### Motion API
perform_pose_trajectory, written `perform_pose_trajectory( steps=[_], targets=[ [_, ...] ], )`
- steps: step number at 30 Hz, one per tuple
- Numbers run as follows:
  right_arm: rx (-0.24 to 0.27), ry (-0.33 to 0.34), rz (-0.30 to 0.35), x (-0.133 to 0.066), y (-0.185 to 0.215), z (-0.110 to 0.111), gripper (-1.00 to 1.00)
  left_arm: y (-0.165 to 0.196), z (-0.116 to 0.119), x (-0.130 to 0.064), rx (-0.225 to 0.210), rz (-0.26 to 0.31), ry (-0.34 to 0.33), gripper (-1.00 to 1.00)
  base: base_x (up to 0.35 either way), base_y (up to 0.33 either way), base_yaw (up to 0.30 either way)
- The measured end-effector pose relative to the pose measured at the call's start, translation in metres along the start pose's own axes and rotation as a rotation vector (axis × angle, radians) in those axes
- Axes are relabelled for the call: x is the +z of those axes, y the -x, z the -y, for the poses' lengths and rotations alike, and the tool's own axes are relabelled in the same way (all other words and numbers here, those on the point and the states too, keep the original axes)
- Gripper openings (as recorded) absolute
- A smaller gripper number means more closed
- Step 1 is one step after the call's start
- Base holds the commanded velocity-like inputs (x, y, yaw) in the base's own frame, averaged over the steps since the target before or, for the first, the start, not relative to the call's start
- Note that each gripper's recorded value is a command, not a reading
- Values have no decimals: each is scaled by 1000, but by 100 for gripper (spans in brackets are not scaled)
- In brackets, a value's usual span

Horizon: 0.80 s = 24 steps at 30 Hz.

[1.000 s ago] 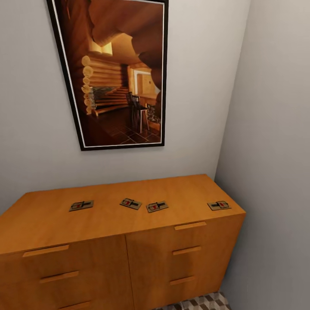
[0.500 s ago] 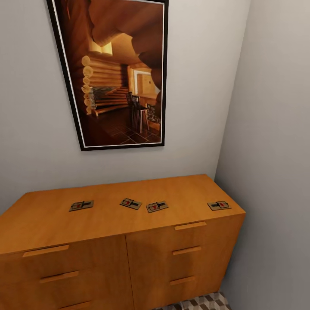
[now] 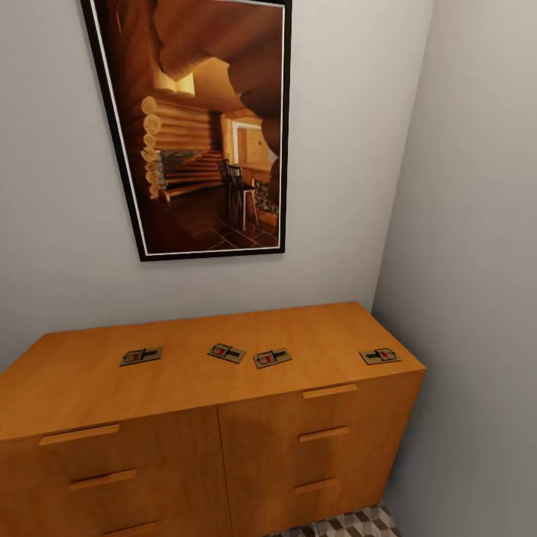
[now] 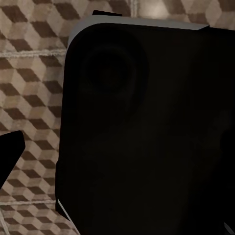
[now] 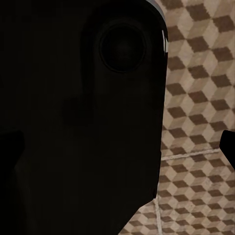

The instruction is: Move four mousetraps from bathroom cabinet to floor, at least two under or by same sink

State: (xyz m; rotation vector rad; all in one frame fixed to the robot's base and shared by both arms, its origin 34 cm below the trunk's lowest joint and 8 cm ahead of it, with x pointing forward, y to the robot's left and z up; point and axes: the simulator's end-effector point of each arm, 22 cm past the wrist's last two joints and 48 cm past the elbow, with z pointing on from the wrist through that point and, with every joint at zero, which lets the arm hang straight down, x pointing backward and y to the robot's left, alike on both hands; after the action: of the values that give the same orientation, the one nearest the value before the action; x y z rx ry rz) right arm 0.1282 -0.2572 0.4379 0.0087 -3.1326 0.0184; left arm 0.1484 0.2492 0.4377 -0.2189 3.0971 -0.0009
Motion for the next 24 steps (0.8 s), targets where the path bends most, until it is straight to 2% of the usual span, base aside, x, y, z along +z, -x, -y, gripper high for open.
perform_pose_trajectory(
  steps=[24],
  targets=[
    [1, -1, 1, 0, 0, 1, 100, 0, 0, 0, 0, 0, 0, 100, 0, 0, 140]
  ],
)
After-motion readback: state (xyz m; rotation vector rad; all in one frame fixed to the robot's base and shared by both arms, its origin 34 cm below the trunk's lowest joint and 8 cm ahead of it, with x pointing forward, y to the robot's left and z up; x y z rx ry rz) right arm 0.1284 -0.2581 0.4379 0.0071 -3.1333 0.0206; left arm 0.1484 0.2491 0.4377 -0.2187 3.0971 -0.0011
